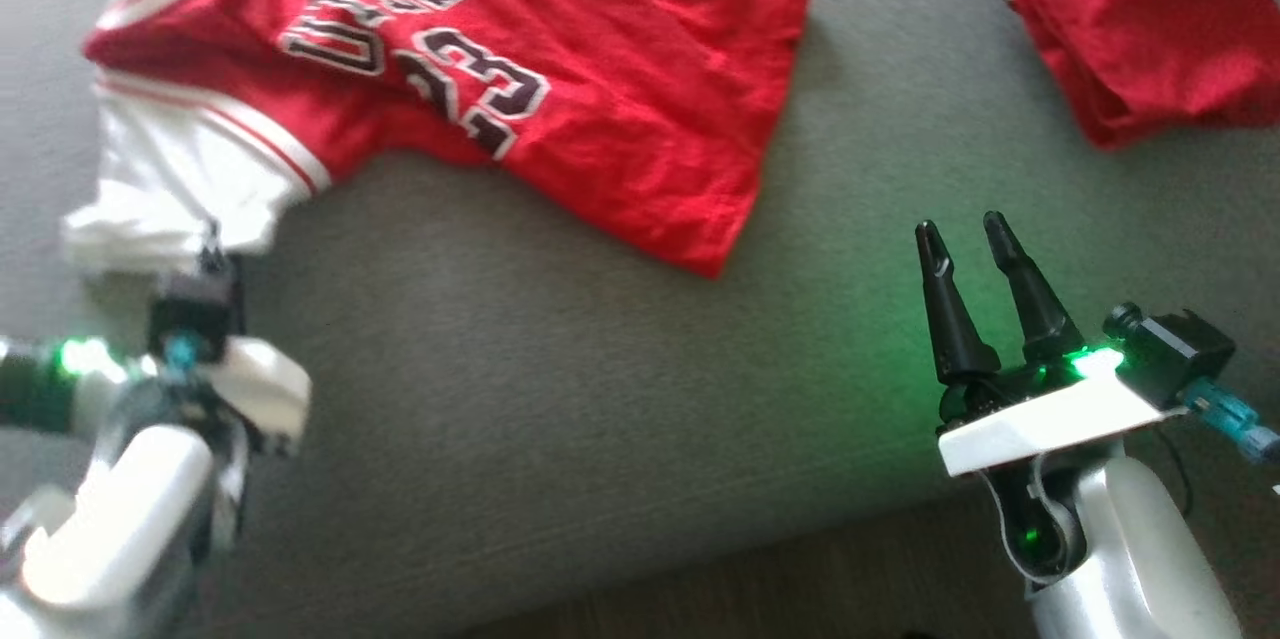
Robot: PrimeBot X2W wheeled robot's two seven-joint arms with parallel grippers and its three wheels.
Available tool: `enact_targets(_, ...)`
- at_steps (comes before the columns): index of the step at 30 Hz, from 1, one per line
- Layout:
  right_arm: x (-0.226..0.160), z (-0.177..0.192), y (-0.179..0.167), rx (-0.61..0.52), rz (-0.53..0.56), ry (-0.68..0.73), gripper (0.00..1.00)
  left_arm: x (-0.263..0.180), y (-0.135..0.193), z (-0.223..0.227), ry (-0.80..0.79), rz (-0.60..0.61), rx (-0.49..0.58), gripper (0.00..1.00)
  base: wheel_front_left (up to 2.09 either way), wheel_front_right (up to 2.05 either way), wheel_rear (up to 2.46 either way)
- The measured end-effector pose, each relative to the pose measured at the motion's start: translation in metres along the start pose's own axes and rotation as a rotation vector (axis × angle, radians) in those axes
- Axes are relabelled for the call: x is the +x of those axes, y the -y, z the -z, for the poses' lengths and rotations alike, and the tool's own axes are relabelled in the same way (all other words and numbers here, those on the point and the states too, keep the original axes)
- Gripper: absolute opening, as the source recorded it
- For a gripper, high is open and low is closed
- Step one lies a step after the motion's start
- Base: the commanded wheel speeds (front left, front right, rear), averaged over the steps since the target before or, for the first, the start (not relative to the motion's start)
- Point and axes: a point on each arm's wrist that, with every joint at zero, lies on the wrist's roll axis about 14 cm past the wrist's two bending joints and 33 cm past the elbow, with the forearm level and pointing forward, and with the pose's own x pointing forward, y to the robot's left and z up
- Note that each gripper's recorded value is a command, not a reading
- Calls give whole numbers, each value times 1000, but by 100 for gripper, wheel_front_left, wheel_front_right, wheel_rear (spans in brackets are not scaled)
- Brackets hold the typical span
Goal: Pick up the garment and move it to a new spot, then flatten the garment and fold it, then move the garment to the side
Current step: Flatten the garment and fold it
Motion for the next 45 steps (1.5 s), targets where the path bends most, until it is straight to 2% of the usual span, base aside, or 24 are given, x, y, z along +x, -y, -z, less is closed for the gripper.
enact_targets(8, 13, 4, -38, 23, -107, -1, 100, -68, -2, -9, 25, -37, -9, 0, 0, 0, 0)
enact_targets(14, 21, 7, -65, 28, -181, -4, 100, -120, -2, -6, -29, -81, -22, 0, 0, 0, 0)
enact_targets(25, 21, 14, -89, 19, -247, -22, 100, -198, 9, 9, -179, -119, -75, 0, 0, 0, 0)
enact_targets(32, 22, 13, -89, 13, -247, -19, 100, -233, 39, 33, -316, -61, -169, 0, 0, 0, 0)
enact_targets(33, 21, 12, -89, 13, -247, -17, 100, -236, 40, 34, -320, -66, -183, 100, 0, 0, 0)
enact_targets(36, 20, 8, -87, 12, -243, -8, 100, -235, 36, 28, -272, -94, -221, 100, 0, 0, 0)
enact_targets(39, 17, 4, -84, 11, -236, 3, 100, -217, 28, 10, -187, -113, -331, 100, 0, 0, 0)
enact_targets(43, 13, 0, -78, 8, -220, 10, 100, -184, 11, -36, 5, -71, -409, 100, 0, 0, 0)
enact_targets(45, 11, 1, -74, 6, -209, 7, 100, -161, -4, -70, 115, -40, -387, 100, 0, 0, 0)
